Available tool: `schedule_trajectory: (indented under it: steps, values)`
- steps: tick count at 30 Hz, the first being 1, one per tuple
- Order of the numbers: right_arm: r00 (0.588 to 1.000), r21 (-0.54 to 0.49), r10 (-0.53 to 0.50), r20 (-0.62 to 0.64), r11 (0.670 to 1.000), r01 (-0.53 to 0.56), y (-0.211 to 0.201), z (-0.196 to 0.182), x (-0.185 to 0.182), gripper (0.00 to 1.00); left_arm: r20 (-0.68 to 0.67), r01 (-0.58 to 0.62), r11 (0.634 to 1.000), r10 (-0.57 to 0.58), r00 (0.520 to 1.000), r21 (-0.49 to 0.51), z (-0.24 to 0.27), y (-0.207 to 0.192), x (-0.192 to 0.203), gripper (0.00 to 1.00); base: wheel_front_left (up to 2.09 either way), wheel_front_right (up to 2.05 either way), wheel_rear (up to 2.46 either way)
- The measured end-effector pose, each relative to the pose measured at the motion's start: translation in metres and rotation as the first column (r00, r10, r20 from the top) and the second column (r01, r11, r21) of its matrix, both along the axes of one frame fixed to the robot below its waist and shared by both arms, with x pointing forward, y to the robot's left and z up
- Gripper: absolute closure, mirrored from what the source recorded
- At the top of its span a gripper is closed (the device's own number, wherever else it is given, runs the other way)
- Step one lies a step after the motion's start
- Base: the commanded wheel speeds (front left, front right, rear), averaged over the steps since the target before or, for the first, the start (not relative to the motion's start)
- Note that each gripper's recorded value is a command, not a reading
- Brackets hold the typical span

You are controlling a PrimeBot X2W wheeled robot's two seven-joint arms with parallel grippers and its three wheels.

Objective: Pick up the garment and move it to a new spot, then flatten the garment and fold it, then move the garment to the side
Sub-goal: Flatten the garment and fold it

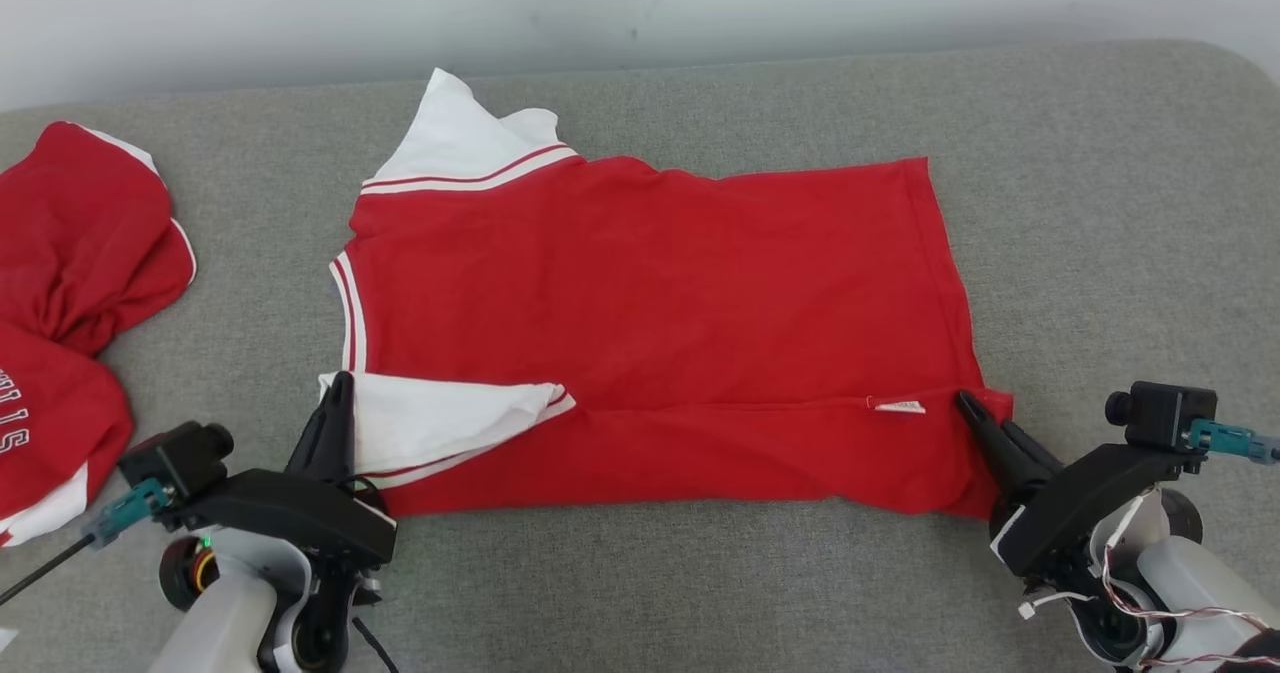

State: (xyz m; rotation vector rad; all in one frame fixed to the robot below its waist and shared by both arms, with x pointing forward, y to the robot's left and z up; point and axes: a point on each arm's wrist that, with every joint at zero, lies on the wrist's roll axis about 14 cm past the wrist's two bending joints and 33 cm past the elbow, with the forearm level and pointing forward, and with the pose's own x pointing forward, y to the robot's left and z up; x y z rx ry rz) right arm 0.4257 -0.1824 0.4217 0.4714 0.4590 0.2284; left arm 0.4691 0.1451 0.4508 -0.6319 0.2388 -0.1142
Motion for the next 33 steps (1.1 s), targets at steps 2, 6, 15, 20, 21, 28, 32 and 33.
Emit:
schedule_trajectory:
  steps: [2,6,15,20,21,28,32,33]
  values:
    - [1.000,-0.031,0.007,0.022,1.000,-0.006,0.000,0.000,0.003,0.00,0.014,0.006,0.999,-0.007,1.000,0.042,-0.001,0.001,0.003,0.00,0.00,0.00,0.00]
    - [0.998,-0.074,0.004,0.063,0.997,0.001,-0.005,0.002,0.002,0.00,0.039,-0.005,0.998,0.003,0.999,0.063,0.000,0.004,0.002,0.00,0.00,0.00,0.00]
    - [0.995,-0.160,0.022,0.094,0.987,-0.007,-0.020,-0.002,-0.025,0.00,0.030,-0.050,0.992,0.046,0.998,0.113,-0.009,0.028,-0.030,0.00,0.00,0.00,0.00]
    - [0.996,-0.166,0.020,0.090,0.986,-0.005,-0.023,-0.006,-0.037,0.00,-0.002,-0.036,0.990,0.037,0.999,0.140,-0.023,0.029,-0.053,0.00,0.00,0.00,0.00]
    - [0.996,-0.166,0.018,0.085,0.986,-0.004,-0.023,-0.008,-0.039,0.00,-0.012,-0.037,0.989,0.039,0.999,0.144,-0.027,0.029,-0.057,0.00,0.00,0.00,0.00]
    - [0.998,-0.186,0.034,0.056,0.982,-0.023,-0.017,-0.021,-0.042,0.00,-0.056,0.009,0.981,0.002,0.998,0.195,-0.044,0.023,-0.065,0.00,0.00,0.00,0.00]
    - [0.999,-0.179,0.011,0.041,0.984,-0.004,-0.015,-0.027,-0.037,0.00,-0.072,0.014,0.979,0.000,0.997,0.201,-0.047,0.022,-0.057,0.00,0.00,0.00,0.00]
    - [0.999,-0.176,0.009,0.034,0.984,-0.003,-0.013,-0.030,-0.037,0.00,-0.076,0.014,0.980,0.001,0.997,0.200,-0.048,0.022,-0.056,0.00,0.00,0.00,0.00]
